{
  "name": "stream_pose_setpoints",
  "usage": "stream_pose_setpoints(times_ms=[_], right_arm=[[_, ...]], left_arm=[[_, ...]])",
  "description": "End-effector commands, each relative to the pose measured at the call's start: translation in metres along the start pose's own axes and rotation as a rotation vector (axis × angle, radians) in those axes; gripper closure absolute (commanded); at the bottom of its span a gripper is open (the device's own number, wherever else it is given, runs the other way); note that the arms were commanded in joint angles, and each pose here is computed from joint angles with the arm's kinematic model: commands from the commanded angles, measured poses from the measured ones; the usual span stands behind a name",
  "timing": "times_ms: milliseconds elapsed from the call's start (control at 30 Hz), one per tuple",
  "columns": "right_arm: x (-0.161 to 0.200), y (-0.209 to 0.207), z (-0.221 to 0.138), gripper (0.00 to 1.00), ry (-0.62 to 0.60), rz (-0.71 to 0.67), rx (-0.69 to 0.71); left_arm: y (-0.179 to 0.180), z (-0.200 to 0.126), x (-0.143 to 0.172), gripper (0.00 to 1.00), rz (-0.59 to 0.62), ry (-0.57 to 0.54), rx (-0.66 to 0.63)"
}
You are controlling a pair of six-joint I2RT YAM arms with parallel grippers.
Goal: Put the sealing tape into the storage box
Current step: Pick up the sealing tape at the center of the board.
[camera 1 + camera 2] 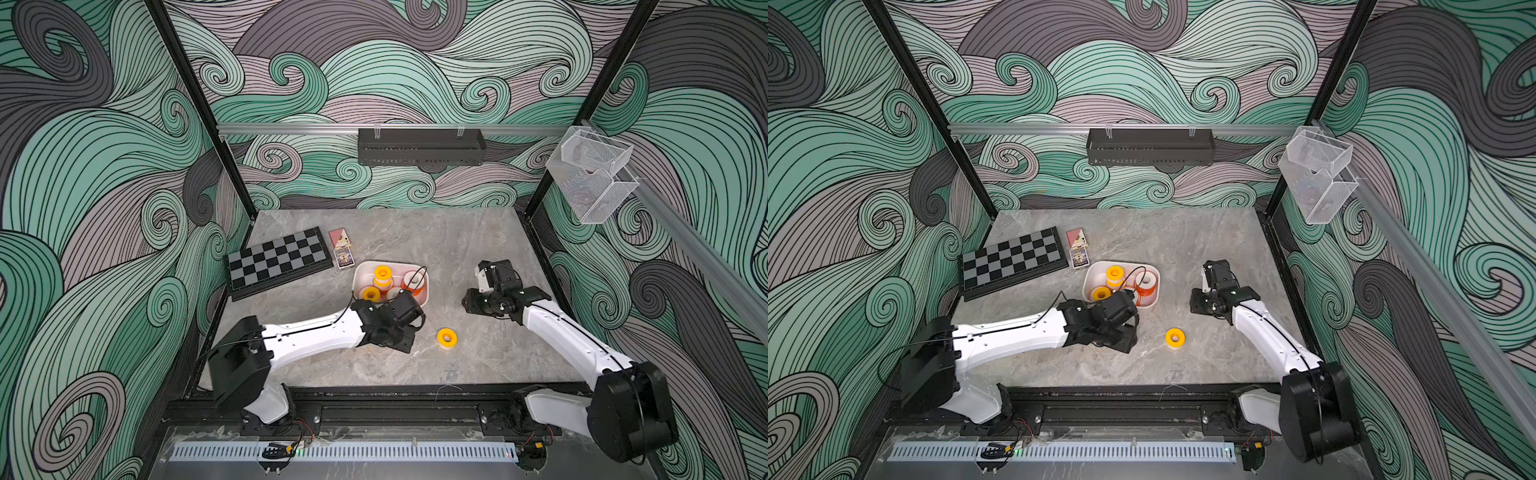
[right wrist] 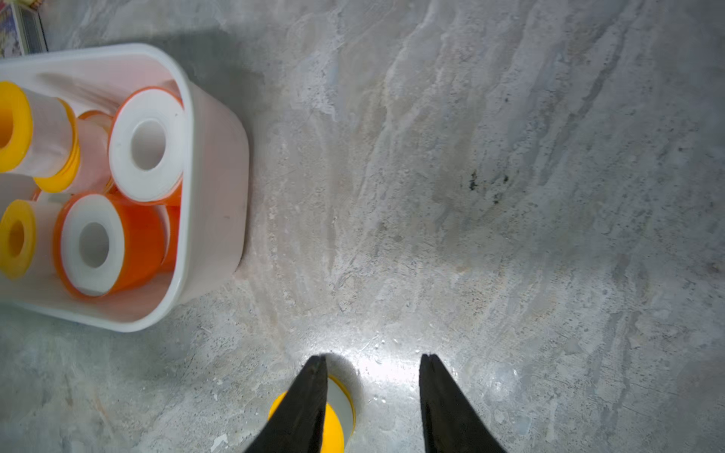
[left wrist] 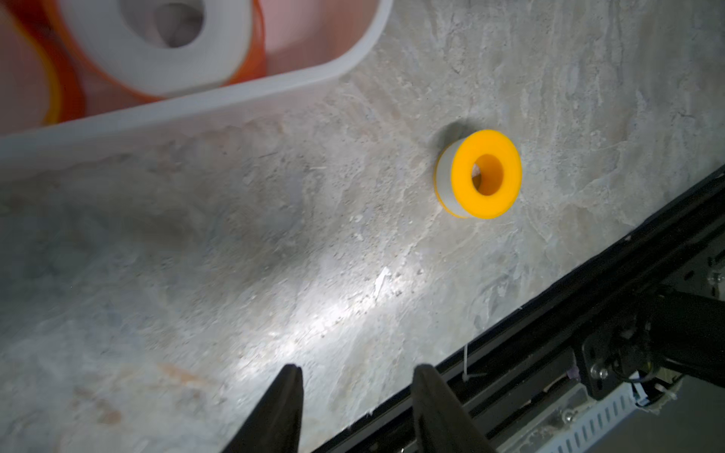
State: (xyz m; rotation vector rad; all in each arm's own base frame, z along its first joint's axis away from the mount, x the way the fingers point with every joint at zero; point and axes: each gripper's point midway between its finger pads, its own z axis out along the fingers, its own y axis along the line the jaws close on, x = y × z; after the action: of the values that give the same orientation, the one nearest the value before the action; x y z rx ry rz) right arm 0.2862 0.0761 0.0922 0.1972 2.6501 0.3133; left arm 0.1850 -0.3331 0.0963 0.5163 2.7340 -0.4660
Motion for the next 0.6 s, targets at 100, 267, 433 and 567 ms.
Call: stream_pose_setpoints(times_ms=[100,267,433,567], right_arm=[[-0.023,-0.002,-0.004,0.57,-0.107,0.106,-0.077],[-0.022,-0.002,-0.004,0.57,-0.099,0.113,-0.098],[-0.019,-0.001,0.0,0.57,-0.084,0.107,-0.109],[-0.02,0.0,0.0,0.57,-0.083,0.105,-0.11]], left_arm=[[-0.044,0.033,-0.03,0.5,-0.004,-0.065,-0.016],[-0.052,0.059,-0.032,0.5,0.039,-0.033,-0.108],[-0.055,0.075,-0.035,0.5,0.056,-0.006,-0.138],[-0.057,0.089,-0.031,0.5,0.077,0.025,-0.153]])
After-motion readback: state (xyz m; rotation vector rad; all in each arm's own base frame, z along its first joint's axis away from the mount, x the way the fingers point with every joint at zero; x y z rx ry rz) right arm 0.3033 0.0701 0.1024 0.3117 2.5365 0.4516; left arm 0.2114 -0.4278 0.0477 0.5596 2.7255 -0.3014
